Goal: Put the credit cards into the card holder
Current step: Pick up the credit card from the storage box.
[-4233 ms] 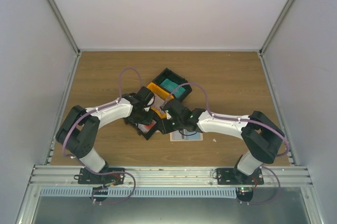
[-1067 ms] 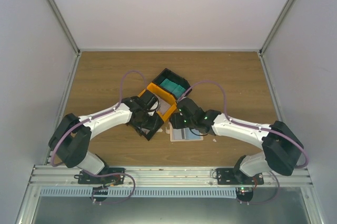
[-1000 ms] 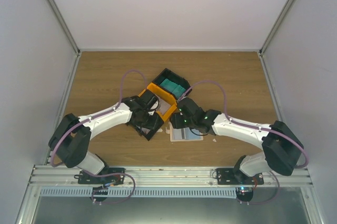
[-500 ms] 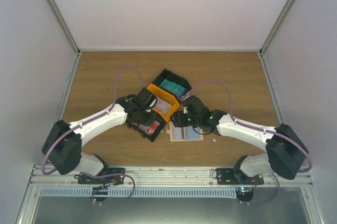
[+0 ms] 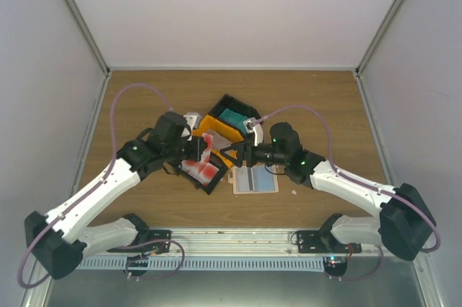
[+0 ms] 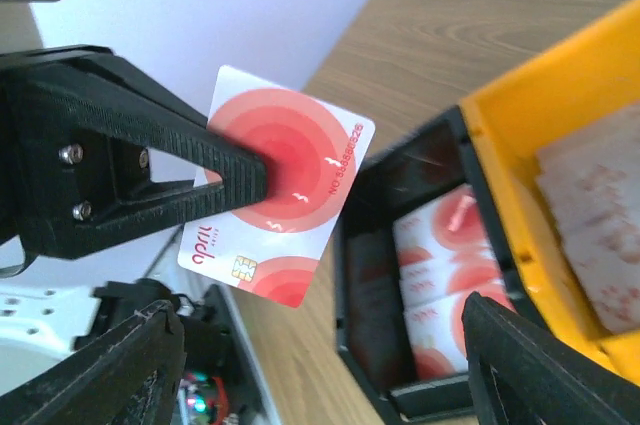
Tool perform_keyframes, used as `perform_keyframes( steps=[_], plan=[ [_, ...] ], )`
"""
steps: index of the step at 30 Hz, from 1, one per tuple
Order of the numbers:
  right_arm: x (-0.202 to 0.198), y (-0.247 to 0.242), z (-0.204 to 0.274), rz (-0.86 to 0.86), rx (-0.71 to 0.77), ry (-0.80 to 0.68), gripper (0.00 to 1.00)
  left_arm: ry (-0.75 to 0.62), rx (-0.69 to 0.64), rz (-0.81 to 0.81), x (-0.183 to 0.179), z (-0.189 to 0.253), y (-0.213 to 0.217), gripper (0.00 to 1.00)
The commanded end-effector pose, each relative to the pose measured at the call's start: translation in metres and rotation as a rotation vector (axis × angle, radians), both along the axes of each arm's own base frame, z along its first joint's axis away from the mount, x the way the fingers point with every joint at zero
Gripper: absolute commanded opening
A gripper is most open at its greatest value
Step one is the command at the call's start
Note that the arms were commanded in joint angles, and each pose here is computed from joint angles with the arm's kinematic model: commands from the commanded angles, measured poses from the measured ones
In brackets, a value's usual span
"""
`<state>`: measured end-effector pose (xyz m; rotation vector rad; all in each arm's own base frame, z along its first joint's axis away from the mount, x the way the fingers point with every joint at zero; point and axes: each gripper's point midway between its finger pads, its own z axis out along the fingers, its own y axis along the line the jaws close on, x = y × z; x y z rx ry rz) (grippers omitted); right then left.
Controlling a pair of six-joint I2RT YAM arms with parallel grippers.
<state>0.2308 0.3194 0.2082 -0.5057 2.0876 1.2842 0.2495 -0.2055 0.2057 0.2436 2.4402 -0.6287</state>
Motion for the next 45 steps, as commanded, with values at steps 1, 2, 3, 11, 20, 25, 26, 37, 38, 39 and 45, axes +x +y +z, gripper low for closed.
perform_keyframes(
  steps=[1, 2, 3, 11, 20, 25, 26, 37, 38, 39, 45],
  plan=[
    [-0.013, 0.016, 0.036, 0.139, 0.158, -0.014, 0.76, -0.049, -0.283, -0.067, -0.006, 0.058, -0.02, 0.0],
    [-0.015, 0.019, 0.039, 0.157, 0.17, -0.004, 0.77, -0.04, -0.333, -0.089, -0.01, 0.067, -0.023, 0.0],
    [-0.015, 0.022, 0.044, 0.173, 0.182, 0.004, 0.77, -0.032, -0.376, -0.099, -0.012, 0.075, -0.024, 0.0],
    [-0.032, 0.034, 0.074, 0.31, 0.307, 0.067, 0.66, 0.057, -0.647, -0.167, -0.022, 0.111, -0.029, 0.0],
    [-0.029, 0.037, 0.081, 0.309, 0.341, 0.123, 0.11, 0.095, -0.708, -0.192, -0.026, 0.116, -0.034, 0.03],
    [-0.02, 0.029, 0.087, 0.27, 0.363, 0.126, 0.01, 0.089, -0.691, -0.186, -0.028, 0.113, -0.031, 0.18],
    [-0.019, 0.026, 0.088, 0.269, 0.373, 0.131, 0.01, 0.083, -0.685, -0.185, -0.027, 0.113, -0.03, 0.21],
    [-0.033, 0.017, 0.096, 0.378, 0.399, 0.131, 0.0, 0.016, -0.657, -0.243, -0.03, 0.117, -0.03, 0.27],
    [-0.035, 0.017, 0.095, 0.39, 0.395, 0.132, 0.0, 0.012, -0.653, -0.249, -0.03, 0.117, -0.03, 0.27],
    [-0.037, 0.016, 0.094, 0.399, 0.39, 0.131, 0.01, 0.013, -0.649, -0.254, -0.03, 0.116, -0.03, 0.26],
    [-0.047, 0.014, 0.074, 0.443, 0.34, 0.178, 0.11, 0.001, -0.645, -0.282, -0.031, 0.113, -0.032, 0.06]
  ],
)
